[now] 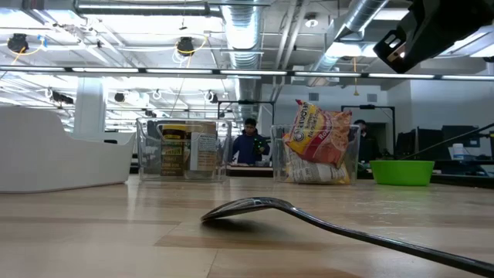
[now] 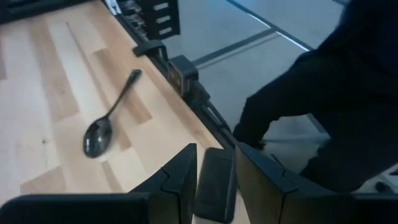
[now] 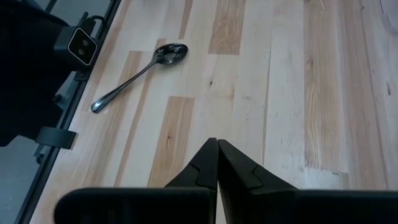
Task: Pick & Place Food Item
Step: Put the black seasoning can into the left transparent bin
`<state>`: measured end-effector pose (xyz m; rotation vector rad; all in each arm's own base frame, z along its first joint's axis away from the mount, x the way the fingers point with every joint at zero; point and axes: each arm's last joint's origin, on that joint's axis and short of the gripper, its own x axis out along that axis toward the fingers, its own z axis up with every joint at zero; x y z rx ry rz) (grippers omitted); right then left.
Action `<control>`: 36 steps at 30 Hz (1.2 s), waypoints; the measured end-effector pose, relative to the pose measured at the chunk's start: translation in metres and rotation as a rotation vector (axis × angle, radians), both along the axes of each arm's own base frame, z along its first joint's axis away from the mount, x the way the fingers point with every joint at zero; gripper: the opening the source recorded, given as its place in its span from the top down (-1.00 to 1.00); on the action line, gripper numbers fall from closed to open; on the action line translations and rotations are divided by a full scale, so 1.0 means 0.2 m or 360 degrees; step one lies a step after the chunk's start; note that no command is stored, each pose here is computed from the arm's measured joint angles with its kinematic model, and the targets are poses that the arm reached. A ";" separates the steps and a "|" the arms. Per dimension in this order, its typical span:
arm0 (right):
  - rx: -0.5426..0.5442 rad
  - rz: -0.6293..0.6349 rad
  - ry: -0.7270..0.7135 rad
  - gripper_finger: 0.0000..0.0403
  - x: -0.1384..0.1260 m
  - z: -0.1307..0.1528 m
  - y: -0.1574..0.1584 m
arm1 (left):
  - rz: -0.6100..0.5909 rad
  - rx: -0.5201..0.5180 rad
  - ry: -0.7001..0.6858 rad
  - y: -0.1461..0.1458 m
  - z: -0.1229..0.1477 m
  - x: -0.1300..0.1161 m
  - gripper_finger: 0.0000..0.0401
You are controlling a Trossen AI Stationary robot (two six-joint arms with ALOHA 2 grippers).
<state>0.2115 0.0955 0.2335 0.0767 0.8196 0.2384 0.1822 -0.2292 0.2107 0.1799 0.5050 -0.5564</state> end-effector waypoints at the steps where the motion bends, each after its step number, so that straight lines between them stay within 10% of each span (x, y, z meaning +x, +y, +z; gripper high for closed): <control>1: 0.0001 0.0000 -0.0002 1.00 0.00 0.00 0.00 | -0.0007 0.0002 0.0005 0.00 0.00 0.00 0.49; 20: 0.0047 -0.0030 -0.0031 1.00 0.01 0.01 0.00 | -0.0009 0.0173 0.0125 0.03 -0.05 -0.02 -0.39; 36: 0.0046 -0.0031 -0.0027 1.00 0.01 0.01 0.00 | -0.0005 0.0213 0.0161 0.02 -0.15 -0.01 -0.45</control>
